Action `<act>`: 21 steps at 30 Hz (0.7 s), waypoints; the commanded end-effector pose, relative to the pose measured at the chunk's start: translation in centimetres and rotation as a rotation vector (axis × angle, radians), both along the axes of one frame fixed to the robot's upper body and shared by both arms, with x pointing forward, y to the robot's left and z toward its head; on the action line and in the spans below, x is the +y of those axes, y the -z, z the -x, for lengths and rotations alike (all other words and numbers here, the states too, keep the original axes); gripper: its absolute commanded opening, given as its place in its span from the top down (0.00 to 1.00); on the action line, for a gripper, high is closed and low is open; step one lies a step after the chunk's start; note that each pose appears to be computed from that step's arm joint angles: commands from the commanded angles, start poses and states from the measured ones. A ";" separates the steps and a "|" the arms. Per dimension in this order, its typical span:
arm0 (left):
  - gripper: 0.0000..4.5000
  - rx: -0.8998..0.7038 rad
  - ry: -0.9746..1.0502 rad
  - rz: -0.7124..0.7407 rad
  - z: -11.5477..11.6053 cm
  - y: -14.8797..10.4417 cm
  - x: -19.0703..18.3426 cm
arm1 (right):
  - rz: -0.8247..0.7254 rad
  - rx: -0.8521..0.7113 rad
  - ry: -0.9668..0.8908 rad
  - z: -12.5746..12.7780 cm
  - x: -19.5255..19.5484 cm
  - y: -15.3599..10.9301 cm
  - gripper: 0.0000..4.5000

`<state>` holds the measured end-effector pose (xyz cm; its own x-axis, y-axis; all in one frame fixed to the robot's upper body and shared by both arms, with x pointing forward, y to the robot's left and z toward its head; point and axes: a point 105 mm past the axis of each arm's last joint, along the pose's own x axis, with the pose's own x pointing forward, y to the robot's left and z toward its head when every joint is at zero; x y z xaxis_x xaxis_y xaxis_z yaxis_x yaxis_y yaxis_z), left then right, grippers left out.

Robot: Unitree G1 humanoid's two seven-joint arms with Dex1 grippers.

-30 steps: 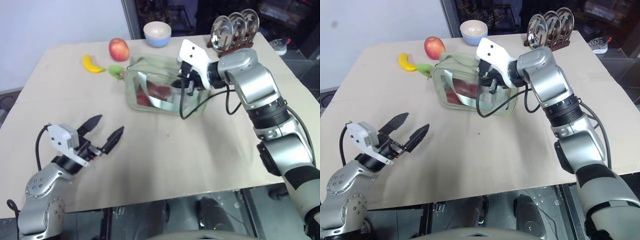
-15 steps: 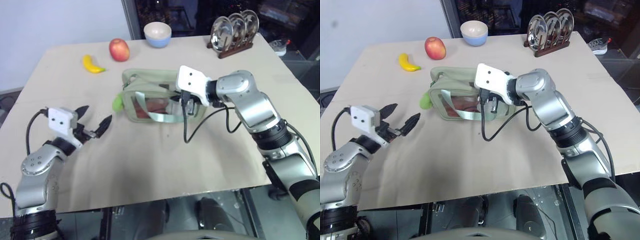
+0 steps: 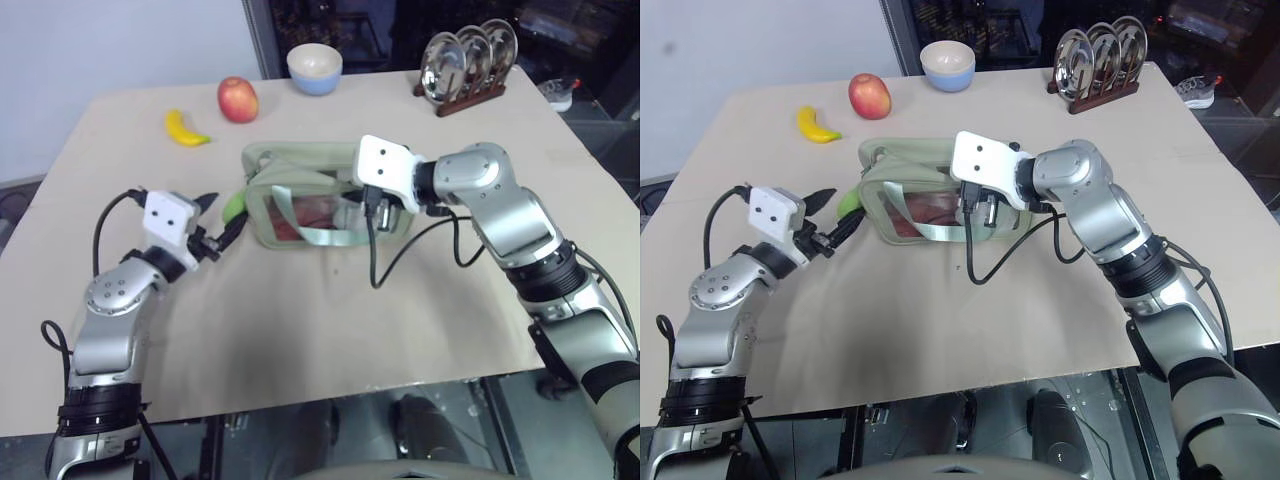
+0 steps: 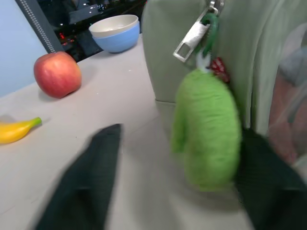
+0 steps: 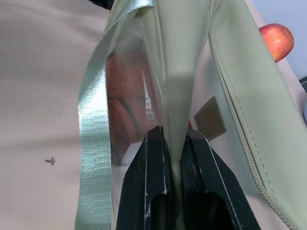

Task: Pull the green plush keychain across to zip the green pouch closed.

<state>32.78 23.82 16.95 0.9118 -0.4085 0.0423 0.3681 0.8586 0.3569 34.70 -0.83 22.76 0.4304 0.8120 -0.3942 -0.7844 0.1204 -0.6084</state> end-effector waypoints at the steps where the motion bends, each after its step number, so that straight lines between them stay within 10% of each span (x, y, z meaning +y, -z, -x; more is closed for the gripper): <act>1: 0.68 -0.060 0.000 0.017 0.4 -1.6 0.3 | -0.016 -0.040 -0.004 0.1 0.1 -0.8 1.00; 4: 0.99 -0.038 0.001 0.033 1.3 -1.4 1.3 | -0.024 -0.043 0.002 0.0 0.1 -0.9 1.00; 10: 0.99 -0.140 -0.043 -0.075 0.9 -3.1 1.7 | -0.029 -0.037 -0.008 0.0 0.4 -0.7 1.00; 17: 0.99 -0.600 0.005 -0.579 1.2 -12.1 -1.0 | -0.034 -0.033 -0.009 0.0 0.5 -0.5 1.00; 21: 0.99 -0.681 0.159 -0.869 0.7 -12.4 -3.8 | -0.037 -0.032 -0.012 0.0 0.7 -0.5 1.00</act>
<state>32.35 20.88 29.32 0.7705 -0.6059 0.1982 -0.0226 0.2847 0.9583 34.76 -0.15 22.84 0.4292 0.8257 -0.3661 -0.7750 0.1285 -0.6188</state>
